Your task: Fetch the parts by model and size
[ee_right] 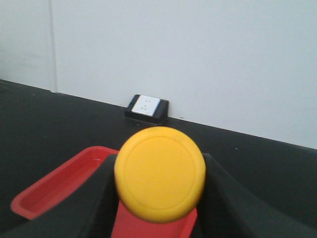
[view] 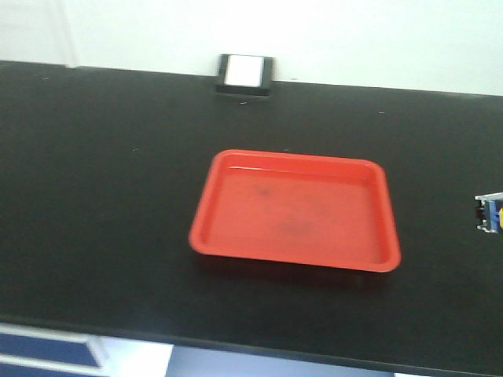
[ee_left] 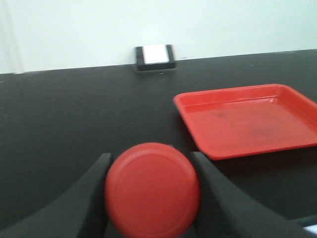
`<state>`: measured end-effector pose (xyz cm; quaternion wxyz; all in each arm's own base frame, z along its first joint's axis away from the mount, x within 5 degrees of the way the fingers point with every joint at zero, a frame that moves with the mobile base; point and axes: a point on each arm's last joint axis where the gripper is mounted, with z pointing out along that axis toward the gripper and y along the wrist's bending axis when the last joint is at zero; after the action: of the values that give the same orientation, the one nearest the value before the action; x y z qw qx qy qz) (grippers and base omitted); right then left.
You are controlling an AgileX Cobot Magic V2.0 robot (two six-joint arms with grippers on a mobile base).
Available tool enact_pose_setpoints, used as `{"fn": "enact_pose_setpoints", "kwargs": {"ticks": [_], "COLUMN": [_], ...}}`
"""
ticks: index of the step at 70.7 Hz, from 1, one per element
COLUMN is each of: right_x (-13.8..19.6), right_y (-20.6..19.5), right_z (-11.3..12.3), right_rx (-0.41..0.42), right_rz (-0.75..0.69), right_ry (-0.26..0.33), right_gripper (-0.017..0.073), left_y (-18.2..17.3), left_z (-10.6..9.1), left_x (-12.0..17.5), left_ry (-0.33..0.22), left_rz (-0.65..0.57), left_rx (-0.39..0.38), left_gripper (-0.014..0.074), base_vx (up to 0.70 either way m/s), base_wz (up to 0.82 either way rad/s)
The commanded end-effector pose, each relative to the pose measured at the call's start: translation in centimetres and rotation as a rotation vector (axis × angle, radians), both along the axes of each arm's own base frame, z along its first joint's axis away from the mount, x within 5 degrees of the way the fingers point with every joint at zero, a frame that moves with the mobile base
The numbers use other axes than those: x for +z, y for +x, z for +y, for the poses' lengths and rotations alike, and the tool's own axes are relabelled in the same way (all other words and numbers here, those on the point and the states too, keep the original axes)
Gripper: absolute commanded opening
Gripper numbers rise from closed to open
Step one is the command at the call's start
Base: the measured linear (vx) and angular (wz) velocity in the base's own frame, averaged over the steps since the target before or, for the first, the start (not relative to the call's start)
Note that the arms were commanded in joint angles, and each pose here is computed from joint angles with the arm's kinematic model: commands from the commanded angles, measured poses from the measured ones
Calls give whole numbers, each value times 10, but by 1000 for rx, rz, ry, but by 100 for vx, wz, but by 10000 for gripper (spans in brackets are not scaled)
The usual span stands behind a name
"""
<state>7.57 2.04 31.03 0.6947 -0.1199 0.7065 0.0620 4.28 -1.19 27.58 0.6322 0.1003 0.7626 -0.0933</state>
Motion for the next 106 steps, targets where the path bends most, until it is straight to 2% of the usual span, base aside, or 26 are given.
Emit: {"fn": "enact_pose_setpoints", "kwargs": {"ticks": [1, 25, 106], "right_x": [15, 15, 13], "right_y": [0, 0, 5], "right_z": [-2, -2, 0], "right_rx": [-19, -19, -18], "right_rz": [-96, -96, -66], "right_ry": [17, 17, 10], "right_gripper": [-10, -10, -10], "left_y": [0, 0, 0], "left_z": [0, 0, 0], "left_x": [16, 16, 16], "left_ry": [-32, -32, -32], "left_rz": [-94, -94, -93], "left_rx": [-3, -3, -3], "left_gripper": [-7, -7, -7], "base_vx": [14, 11, 2], "base_wz": [-61, -36, -1]}}
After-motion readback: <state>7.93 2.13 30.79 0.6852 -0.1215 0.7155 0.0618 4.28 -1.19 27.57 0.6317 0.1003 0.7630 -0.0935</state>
